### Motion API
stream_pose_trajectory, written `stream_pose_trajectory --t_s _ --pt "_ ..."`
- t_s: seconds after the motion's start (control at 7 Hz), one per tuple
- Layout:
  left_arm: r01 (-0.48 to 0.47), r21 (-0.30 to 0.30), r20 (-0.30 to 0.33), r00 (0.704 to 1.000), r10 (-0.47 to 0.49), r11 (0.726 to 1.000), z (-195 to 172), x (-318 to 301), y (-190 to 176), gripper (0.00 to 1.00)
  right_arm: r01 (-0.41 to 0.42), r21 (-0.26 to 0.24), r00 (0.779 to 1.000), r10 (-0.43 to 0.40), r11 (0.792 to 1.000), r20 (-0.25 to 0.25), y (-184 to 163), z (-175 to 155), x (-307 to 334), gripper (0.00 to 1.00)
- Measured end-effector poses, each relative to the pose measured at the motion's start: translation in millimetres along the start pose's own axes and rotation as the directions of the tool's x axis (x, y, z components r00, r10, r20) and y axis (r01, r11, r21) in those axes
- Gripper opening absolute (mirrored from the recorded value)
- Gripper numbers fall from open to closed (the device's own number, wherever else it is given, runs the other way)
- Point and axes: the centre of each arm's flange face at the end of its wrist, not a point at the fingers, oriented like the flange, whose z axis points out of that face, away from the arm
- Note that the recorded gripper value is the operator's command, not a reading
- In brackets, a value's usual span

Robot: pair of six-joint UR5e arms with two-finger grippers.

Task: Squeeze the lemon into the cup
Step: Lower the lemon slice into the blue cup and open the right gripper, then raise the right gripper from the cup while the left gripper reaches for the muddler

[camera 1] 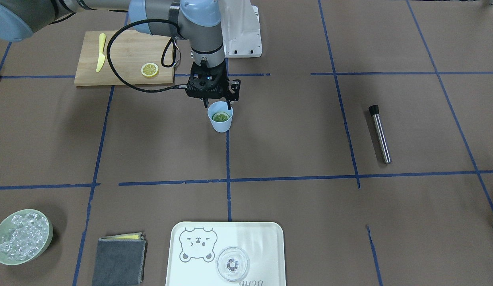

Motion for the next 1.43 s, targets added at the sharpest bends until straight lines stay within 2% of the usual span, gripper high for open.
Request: stream_pose_trajectory --t_s 0.14,0.29,0.43,0.71,0.86,1.14,1.43 --pt "0.0 0.0 0.0 1.0 0.0 1.0 0 0 0 1.0 0.0 0.0 1.0 0.0 1.0 0.003 0 -2 -1 0.87" --pt "0.001 0.0 -0.002 1.0 -0.001 1.0 0 0 0 1.0 0.0 0.003 1.0 0.0 1.0 0.015 -2 -10 0 1.0" --pt "-0.013 -0.002 -0.006 1.0 0.013 1.0 5 3 -2 1.0 -0.005 0.012 0.999 0.005 1.0 0.035 -7 -27 16 1.0" --pt "-0.072 -0.019 -0.025 0.997 0.072 0.997 38 38 -16 1.0 -0.021 0.011 0.999 0.02 1.0 0.046 -29 -61 104 1.0" --pt "-0.014 -0.036 -0.03 0.999 0.013 0.999 62 68 -24 0.96 0.014 0.006 0.999 -0.014 1.0 0.03 -44 -74 154 1.0" --pt "0.115 -0.052 -0.023 0.993 -0.116 0.992 109 128 -34 0.96 0.13 0.013 0.991 -0.129 0.991 -0.04 -71 -82 236 1.0" --pt "0.221 -0.061 0.055 0.974 -0.218 0.973 162 193 -46 0.96 0.204 0.015 0.975 -0.202 0.979 -0.092 -90 -83 276 1.0"
